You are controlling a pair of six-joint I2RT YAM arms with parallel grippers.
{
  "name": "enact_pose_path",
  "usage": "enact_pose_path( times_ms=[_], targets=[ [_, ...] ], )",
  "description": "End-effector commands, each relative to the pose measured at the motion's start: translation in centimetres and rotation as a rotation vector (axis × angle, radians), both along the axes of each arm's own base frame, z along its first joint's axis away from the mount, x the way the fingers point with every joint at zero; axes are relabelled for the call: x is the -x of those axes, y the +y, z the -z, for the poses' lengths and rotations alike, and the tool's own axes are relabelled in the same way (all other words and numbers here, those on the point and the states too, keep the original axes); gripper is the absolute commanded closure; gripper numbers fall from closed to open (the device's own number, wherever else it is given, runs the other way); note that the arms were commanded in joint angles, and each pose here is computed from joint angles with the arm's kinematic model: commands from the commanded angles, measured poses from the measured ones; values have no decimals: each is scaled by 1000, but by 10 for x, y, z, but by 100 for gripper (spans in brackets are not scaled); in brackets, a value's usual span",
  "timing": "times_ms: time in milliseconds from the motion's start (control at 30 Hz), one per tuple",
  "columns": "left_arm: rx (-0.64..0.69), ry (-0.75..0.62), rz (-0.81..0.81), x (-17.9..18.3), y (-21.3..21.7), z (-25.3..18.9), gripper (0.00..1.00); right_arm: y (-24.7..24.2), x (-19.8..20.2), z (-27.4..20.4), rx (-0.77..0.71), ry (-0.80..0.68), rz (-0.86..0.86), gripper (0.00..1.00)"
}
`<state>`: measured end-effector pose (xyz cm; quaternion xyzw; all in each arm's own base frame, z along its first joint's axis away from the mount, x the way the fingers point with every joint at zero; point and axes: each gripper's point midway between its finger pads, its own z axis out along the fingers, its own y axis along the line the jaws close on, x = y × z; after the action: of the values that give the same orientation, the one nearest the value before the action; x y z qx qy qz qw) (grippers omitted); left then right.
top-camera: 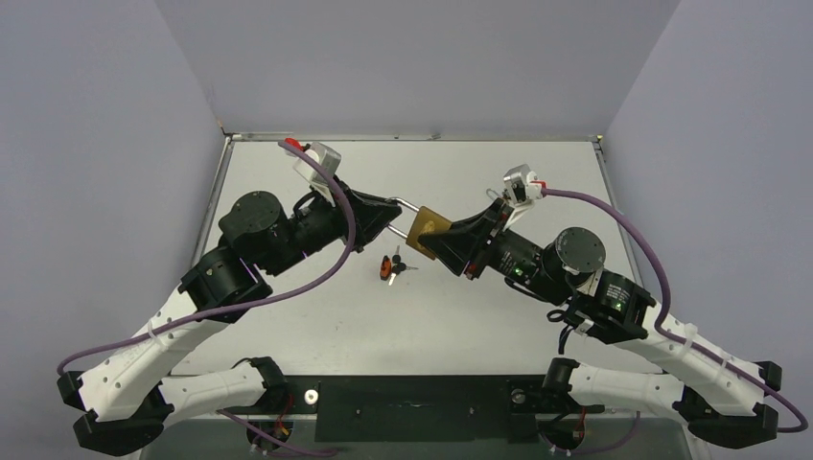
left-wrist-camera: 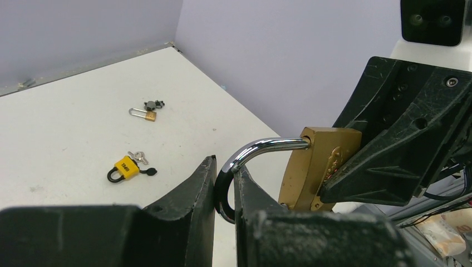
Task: Lock with the key
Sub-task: Lock the lock.
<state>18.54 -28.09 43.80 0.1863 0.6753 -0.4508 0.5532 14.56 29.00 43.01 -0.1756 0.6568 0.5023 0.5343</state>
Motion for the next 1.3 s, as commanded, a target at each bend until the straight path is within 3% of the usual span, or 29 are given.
enact_pose_path(
  times_ms=[0,267,567,1267],
  targets=[
    [33,46,297,56,-36,-7,100,14,-8,-62,-209,-85,2,100],
    [90,83,369,71,-39,-22,100,17,-22,-52,-165,-86,60,100],
    [26,97,390,77,-53,-12,100,37,-36,-29,-58,-40,93,100],
    [-33,19,537,119,-88,-38,100,57,-57,30,158,34,155,100]
  ],
)
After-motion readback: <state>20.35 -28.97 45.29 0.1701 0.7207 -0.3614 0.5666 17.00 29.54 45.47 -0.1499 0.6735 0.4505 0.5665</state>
